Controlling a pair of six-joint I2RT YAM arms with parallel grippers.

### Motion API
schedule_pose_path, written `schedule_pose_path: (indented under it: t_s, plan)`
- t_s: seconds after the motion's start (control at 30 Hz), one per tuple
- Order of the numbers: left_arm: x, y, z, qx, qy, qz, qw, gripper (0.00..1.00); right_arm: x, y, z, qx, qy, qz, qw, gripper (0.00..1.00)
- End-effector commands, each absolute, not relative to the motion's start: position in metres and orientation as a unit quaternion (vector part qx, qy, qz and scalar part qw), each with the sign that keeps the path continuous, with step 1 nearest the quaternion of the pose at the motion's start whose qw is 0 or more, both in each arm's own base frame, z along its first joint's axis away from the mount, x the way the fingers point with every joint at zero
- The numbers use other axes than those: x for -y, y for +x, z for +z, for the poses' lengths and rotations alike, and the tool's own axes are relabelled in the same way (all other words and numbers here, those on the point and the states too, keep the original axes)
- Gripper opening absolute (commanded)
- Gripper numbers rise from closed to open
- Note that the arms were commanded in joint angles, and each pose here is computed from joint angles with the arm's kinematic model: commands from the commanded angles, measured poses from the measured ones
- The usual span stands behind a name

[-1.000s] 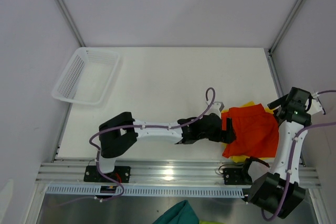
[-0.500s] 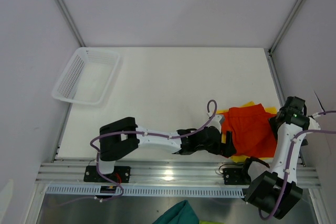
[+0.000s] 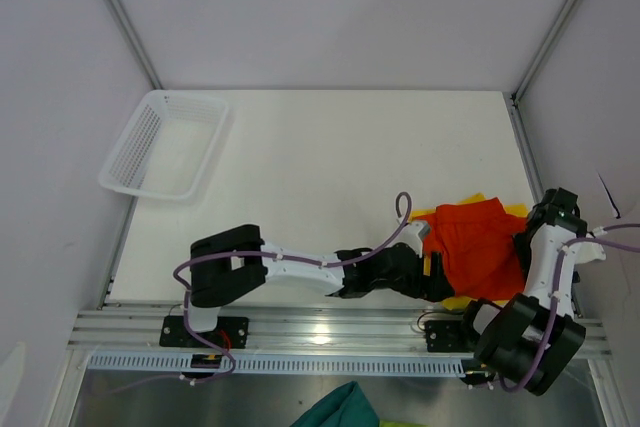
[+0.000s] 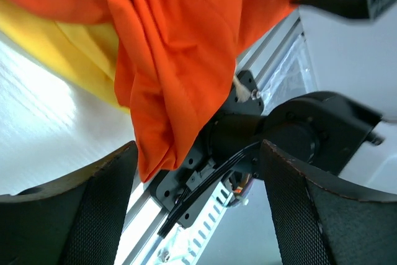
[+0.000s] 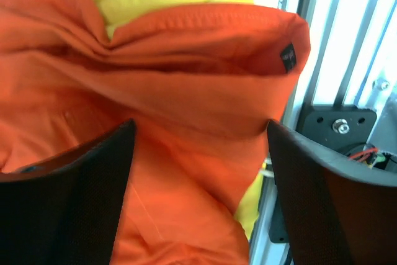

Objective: Fold and stack the shorts
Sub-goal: Neatly place the folded shorts to the corner

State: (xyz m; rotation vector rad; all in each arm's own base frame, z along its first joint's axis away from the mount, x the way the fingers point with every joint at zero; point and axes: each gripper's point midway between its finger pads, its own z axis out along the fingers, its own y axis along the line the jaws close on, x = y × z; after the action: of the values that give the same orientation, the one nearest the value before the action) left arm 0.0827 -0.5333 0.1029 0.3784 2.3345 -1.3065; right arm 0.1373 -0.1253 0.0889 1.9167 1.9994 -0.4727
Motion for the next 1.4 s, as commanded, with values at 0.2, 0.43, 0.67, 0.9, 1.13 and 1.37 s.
schedule_pose_path:
  t_s: [0.2,0.43,0.67,0.9,1.13,1.37]
  plan:
    - [0.558,0.044,0.089,-0.84,0.162,-0.484,0.184,0.79,0.149,0.147,0.066,-0.683,0.689,-0.174,0.169,0.19]
    - [0.567,0.048,0.082,-0.843,0.16,-0.48,0.185,0.71,0.16,0.151,0.08,-0.681,0.682,-0.182,0.193,0.0]
    - [0.543,0.078,0.078,-0.859,0.138,-0.442,0.219,0.78,0.169,0.156,0.097,-0.681,0.672,-0.19,0.222,0.0]
    - [0.544,0.097,0.091,-0.854,0.132,-0.441,0.242,0.84,0.172,0.165,0.096,-0.687,0.665,-0.184,0.227,0.0]
    - [0.558,0.101,0.109,-0.837,0.155,-0.449,0.271,0.79,0.163,0.172,0.093,-0.695,0.657,-0.177,0.233,0.0]
    - [0.564,0.097,0.124,-0.824,0.17,-0.456,0.292,0.78,0.158,0.177,0.092,-0.702,0.648,-0.177,0.237,0.0]
